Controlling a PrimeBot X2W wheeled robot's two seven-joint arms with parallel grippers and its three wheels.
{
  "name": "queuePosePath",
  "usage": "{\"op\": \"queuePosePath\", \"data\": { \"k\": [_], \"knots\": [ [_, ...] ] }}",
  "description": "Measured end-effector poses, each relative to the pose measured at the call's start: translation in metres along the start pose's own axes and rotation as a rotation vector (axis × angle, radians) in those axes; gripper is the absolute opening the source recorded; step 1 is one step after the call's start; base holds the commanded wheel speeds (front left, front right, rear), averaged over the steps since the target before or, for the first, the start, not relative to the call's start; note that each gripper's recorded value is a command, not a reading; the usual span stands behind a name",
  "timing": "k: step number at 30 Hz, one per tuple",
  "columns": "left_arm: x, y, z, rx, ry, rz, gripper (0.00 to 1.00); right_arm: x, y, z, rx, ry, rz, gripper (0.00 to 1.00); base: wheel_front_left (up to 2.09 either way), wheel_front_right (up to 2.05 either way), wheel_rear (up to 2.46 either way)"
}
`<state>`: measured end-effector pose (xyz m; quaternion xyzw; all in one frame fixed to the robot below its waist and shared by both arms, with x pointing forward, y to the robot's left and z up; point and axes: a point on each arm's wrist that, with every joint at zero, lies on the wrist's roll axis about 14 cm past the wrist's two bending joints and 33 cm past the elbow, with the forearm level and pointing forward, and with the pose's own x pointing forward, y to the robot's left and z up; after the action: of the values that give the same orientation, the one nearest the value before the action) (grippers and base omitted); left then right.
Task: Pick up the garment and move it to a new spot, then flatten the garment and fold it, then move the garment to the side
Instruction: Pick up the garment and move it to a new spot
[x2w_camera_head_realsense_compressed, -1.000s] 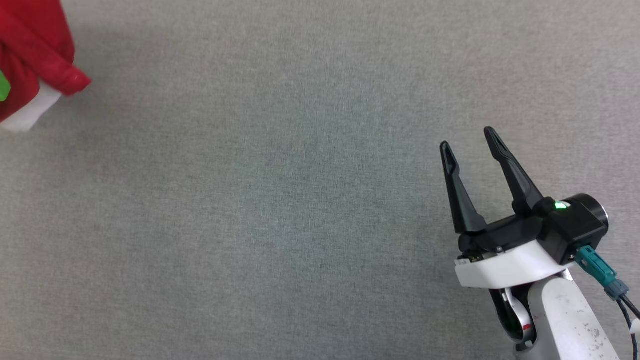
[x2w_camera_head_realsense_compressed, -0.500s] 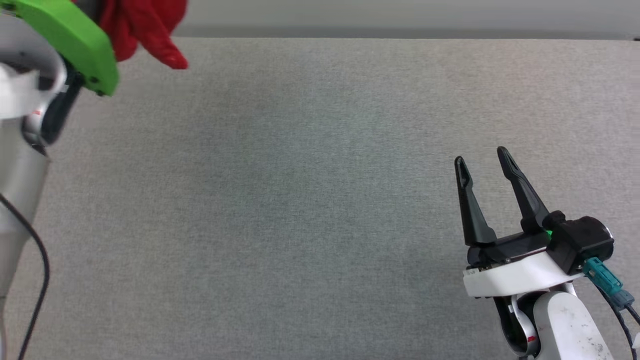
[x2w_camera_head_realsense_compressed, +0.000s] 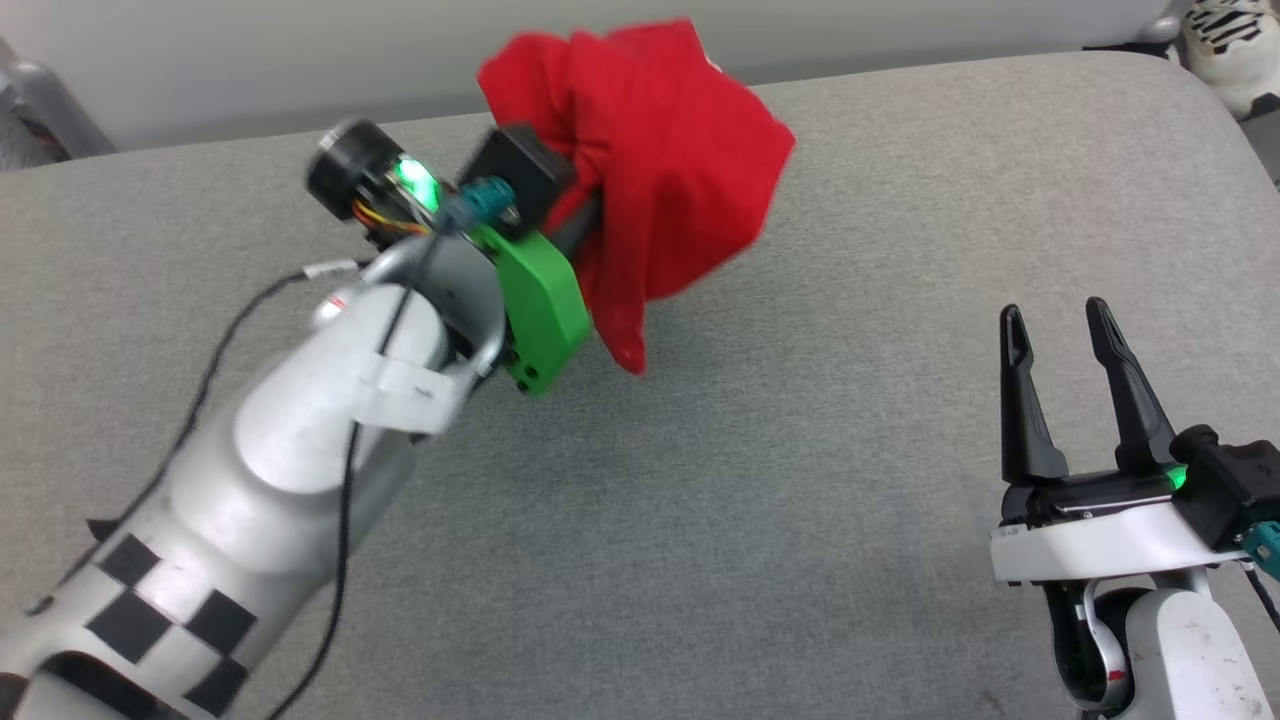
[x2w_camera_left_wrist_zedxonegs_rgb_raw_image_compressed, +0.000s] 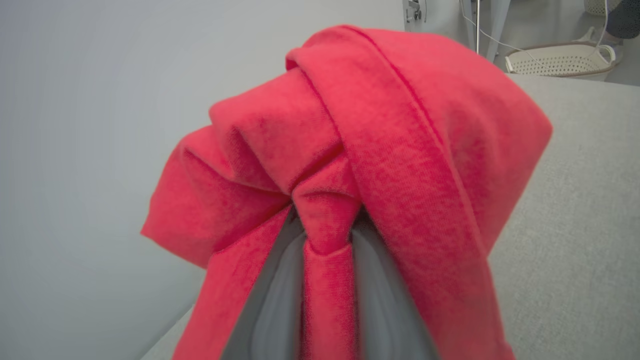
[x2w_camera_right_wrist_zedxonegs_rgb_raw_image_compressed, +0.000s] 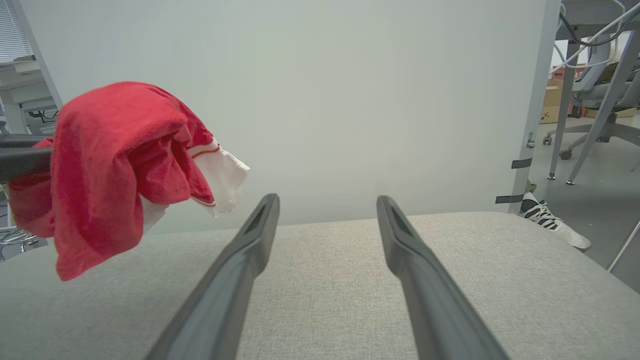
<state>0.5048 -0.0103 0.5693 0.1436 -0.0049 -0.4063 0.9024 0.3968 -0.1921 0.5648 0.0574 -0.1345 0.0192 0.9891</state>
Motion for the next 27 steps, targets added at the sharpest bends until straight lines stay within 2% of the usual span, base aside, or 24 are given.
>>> {"op": "queuePosePath", "data": {
  "k": [7,8,9,10,11,17,27],
  "knots": [
    [0.016,-0.104,-0.083,0.007,0.183,-0.226,0.00,-0.013,-0.025,0.006,-0.021,-0.001,-0.077,1.00,0.00,0.00,0.00],
    [0.011,-0.129,-0.107,0.005,0.247,-0.279,0.00,-0.016,-0.029,0.006,-0.025,0.002,-0.089,1.00,0.00,0.00,0.00],
    [0.009,-0.137,-0.115,0.000,0.268,-0.294,0.04,-0.016,-0.030,0.006,-0.027,0.003,-0.093,1.00,0.00,0.00,0.00],
    [0.007,-0.144,-0.124,-0.005,0.294,-0.309,0.42,-0.017,-0.032,0.006,-0.029,0.004,-0.097,1.00,0.00,0.00,0.00],
    [0.005,-0.152,-0.131,-0.014,0.318,-0.321,1.00,-0.018,-0.032,0.006,-0.028,0.006,-0.099,1.00,0.00,0.00,0.00],
    [0.001,-0.157,-0.133,-0.055,0.307,-0.303,1.00,-0.019,-0.025,-0.001,-0.012,0.025,-0.082,1.00,0.00,0.00,0.00],
    [-0.016,-0.098,-0.096,-0.152,0.162,-0.072,1.00,-0.017,0.000,-0.008,0.017,0.038,-0.010,1.00,0.00,0.00,0.00]
  ]
}}
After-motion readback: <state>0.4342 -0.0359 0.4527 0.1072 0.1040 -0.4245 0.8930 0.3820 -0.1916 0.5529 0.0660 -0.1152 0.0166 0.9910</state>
